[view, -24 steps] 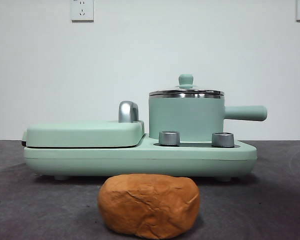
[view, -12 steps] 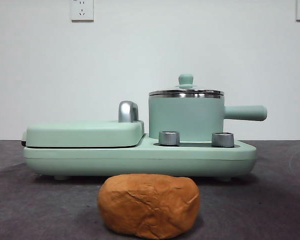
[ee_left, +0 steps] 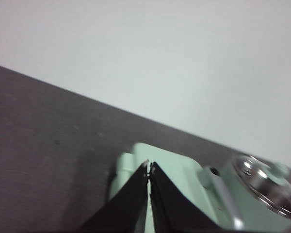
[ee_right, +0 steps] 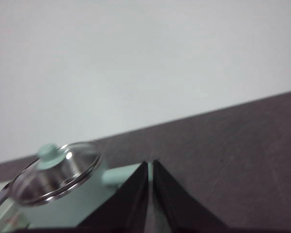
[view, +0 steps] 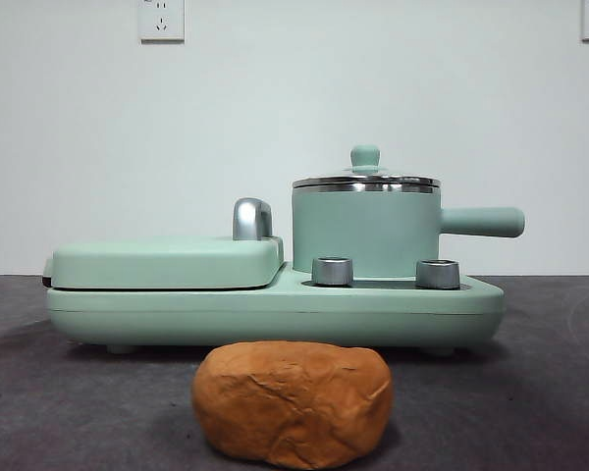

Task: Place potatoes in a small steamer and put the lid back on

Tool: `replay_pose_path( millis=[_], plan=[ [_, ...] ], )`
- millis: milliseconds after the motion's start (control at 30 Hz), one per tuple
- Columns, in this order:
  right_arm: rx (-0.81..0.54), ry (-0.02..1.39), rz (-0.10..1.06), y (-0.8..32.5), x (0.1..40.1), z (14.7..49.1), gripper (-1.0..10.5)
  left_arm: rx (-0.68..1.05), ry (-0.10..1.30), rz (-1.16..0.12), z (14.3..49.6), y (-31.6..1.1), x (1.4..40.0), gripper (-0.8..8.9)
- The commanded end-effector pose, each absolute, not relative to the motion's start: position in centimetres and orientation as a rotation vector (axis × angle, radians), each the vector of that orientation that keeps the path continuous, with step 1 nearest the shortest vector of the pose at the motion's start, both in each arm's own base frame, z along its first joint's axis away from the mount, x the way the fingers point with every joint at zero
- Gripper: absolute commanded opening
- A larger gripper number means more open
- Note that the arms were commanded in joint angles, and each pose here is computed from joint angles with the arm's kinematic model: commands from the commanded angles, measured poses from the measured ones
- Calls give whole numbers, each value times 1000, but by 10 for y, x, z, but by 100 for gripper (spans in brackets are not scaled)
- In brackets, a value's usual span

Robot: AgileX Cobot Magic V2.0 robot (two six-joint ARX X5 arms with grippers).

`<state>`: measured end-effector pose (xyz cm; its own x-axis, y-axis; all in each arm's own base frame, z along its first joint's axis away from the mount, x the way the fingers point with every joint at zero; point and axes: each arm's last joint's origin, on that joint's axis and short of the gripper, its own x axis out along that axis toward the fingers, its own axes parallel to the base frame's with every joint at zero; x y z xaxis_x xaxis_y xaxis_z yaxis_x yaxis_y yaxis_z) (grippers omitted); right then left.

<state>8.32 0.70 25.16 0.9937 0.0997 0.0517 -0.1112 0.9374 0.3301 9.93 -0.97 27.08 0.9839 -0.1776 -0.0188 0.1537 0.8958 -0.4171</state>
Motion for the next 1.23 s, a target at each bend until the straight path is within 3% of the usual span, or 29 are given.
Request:
replay_pose_path(
  millis=[33, 333, 467, 733, 933, 1033, 1133, 1233],
  plan=[
    [338, -12, 153, 9, 86, 269, 13, -357, 80, -238, 296, -12, 109, 9],
    [68, 96, 385, 18, 116, 308, 13, -193, 214, -493, 346, -27, 164, 9],
    [-107, 166, 474, 21, 133, 315, 13, -30, 258, -576, 359, -40, 181, 9],
    [-256, 263, 529, 26, 157, 330, 14, 229, 338, -734, 364, -69, 202, 8],
    [-386, 315, 556, 33, 163, 333, 18, 454, 281, -865, 356, -90, 207, 8],
    [-403, 331, 575, 35, 162, 331, 131, 499, 256, -902, 356, -97, 205, 11],
    [-404, 333, 582, 36, 161, 330, 284, 502, 244, -914, 356, -100, 204, 82],
    [-403, 333, 583, 36, 161, 330, 317, 503, 231, -920, 357, -102, 204, 172]
  ],
)
